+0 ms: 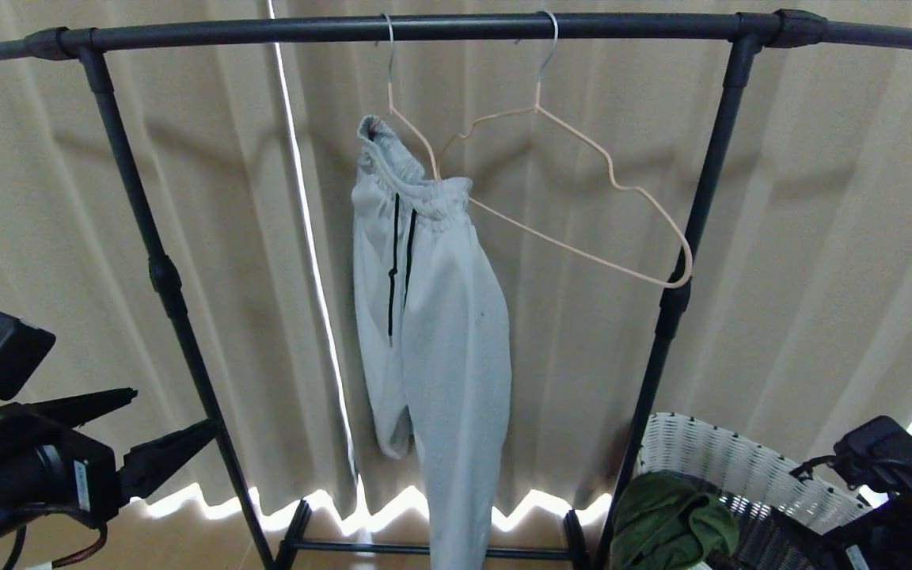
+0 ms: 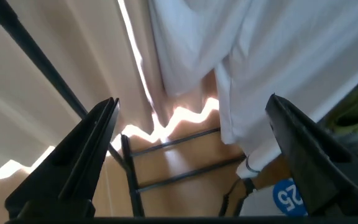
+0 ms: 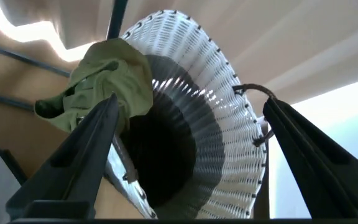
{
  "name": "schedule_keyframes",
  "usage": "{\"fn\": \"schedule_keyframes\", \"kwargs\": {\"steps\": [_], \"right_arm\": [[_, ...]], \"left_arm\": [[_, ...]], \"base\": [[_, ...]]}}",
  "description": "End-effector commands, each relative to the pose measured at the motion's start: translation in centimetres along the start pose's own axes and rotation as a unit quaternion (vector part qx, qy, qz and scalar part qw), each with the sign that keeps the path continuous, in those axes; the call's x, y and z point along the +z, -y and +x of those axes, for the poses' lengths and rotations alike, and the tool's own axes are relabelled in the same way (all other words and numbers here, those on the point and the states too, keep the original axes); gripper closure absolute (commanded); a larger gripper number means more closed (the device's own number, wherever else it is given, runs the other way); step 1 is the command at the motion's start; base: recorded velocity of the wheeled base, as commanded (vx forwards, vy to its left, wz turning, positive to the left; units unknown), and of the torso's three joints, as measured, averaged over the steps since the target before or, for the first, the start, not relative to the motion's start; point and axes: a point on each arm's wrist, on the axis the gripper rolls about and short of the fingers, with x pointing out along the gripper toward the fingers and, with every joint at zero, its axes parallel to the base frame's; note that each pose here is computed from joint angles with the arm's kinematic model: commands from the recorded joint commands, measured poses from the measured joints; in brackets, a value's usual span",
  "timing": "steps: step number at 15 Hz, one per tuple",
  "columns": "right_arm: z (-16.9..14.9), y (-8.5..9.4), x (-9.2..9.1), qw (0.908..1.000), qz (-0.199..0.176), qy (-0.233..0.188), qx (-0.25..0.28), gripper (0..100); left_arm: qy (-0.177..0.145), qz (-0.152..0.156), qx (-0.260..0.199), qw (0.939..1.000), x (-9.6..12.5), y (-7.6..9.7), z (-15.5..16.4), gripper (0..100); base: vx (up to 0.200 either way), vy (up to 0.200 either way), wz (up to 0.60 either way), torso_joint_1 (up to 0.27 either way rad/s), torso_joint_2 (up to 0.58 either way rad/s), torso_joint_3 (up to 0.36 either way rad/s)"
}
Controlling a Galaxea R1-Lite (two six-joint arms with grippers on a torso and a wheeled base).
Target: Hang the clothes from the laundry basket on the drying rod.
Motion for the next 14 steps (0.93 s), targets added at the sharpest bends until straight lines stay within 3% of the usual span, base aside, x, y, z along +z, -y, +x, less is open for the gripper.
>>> {"fn": "schedule_keyframes", "kwargs": {"steps": [1, 6, 10, 14], "right_arm": [[4.3, -1.1, 1.4, 0.9973, -0.024, -0.061, 0.033, 0], [9.7, -3.3, 1.4, 0.9883, -0.051, -0.128, 0.065, 0], [11.9, -3.6, 1.8, 0.9868, -0.052, -0.140, 0.061, 0], [13.1, -3.3, 0.9, 0.9833, -0.047, -0.169, 0.049, 0]], "left_arm": [[-0.011, -0.003, -0.010, 0.9999, -0.1, 0.2, 0.4, 0], [-0.003, -0.044, 0.002, 0.9990, 0.2, -0.1, 0.2, 0], [-0.013, -0.044, -0.001, 0.9990, -0.3, 0.0, 0.4, 0], [-0.014, -0.038, -0.005, 0.9992, -0.5, 0.2, 0.2, 0]], "base": [[0.000, 0.000, 0.00, 0.000, 0.00, 0.000], [0.000, 0.000, 0.00, 0.000, 0.00, 0.000], [0.000, 0.000, 0.00, 0.000, 0.00, 0.000], [0.000, 0.000, 0.00, 0.000, 0.00, 0.000]]}}
